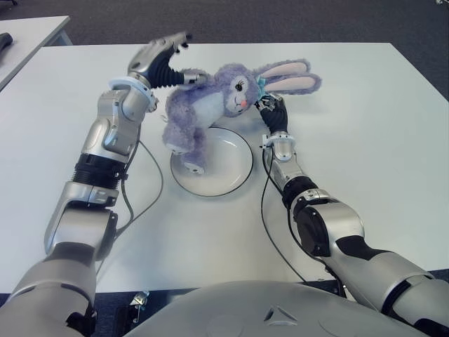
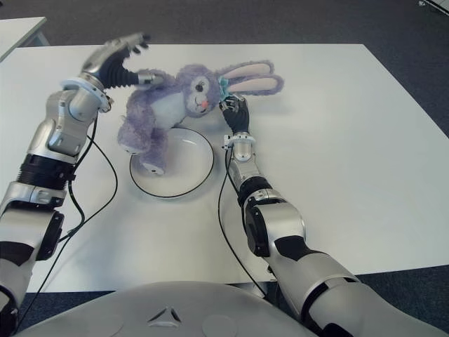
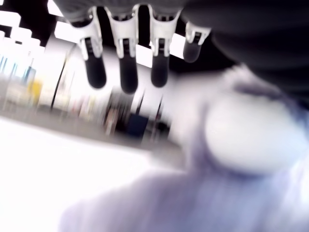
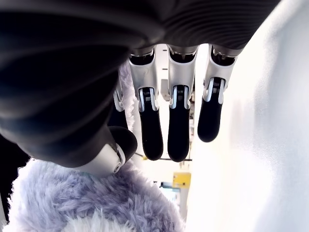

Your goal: Put the doll into the plate.

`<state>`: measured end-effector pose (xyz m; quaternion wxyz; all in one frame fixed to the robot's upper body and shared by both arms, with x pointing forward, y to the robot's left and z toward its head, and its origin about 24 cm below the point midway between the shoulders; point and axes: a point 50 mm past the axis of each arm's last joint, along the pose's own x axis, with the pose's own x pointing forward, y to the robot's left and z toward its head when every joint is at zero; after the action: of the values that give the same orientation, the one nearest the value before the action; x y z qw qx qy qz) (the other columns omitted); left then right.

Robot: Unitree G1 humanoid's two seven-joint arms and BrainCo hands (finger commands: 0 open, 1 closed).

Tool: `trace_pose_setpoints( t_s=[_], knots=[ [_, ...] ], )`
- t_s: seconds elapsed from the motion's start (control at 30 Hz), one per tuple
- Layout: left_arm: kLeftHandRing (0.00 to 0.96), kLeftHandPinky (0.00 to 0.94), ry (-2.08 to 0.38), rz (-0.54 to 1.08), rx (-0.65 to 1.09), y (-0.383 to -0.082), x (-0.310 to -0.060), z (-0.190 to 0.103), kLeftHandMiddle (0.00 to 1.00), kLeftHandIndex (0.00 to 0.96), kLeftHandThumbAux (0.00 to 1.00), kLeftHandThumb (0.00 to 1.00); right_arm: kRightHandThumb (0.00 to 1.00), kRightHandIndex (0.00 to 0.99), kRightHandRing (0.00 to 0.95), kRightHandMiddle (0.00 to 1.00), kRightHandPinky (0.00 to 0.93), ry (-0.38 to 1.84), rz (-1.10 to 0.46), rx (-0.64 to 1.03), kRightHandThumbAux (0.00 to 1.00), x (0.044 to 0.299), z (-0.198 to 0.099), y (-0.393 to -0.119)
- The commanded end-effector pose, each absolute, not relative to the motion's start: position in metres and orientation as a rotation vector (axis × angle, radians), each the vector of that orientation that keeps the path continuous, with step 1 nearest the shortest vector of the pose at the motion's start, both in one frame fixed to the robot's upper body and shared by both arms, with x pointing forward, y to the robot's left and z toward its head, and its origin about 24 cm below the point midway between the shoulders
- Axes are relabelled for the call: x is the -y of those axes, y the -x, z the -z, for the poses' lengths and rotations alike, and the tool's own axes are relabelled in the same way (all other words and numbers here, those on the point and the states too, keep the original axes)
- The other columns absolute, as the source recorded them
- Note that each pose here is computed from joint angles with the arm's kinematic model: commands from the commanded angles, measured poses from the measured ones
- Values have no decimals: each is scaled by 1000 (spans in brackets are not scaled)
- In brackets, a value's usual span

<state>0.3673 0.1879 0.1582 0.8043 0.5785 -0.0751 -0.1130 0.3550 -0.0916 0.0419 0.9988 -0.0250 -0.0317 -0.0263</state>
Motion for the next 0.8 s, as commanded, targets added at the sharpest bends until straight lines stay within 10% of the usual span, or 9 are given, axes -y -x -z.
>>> trace_pose_setpoints(
  t_s=[0.03, 0.33, 0.8],
  knots=[
    [179, 183, -1290, 379, -61, -382, -205, -142, 148, 0, 333, 78, 683, 410, 359, 364, 344, 55, 71, -429, 739, 90, 62, -284],
    [59, 9, -1291, 485, -296, -392, -217, -127, 47, 0, 309, 74, 683, 411, 364, 367, 361, 56, 65, -421, 739, 92, 63, -283],
    [0, 7, -1182, 695, -481, -390, -194, -99, 0, 0, 311, 67, 681, 411, 365, 370, 340, 65, 65, -416, 739, 91, 63, -283]
  ],
)
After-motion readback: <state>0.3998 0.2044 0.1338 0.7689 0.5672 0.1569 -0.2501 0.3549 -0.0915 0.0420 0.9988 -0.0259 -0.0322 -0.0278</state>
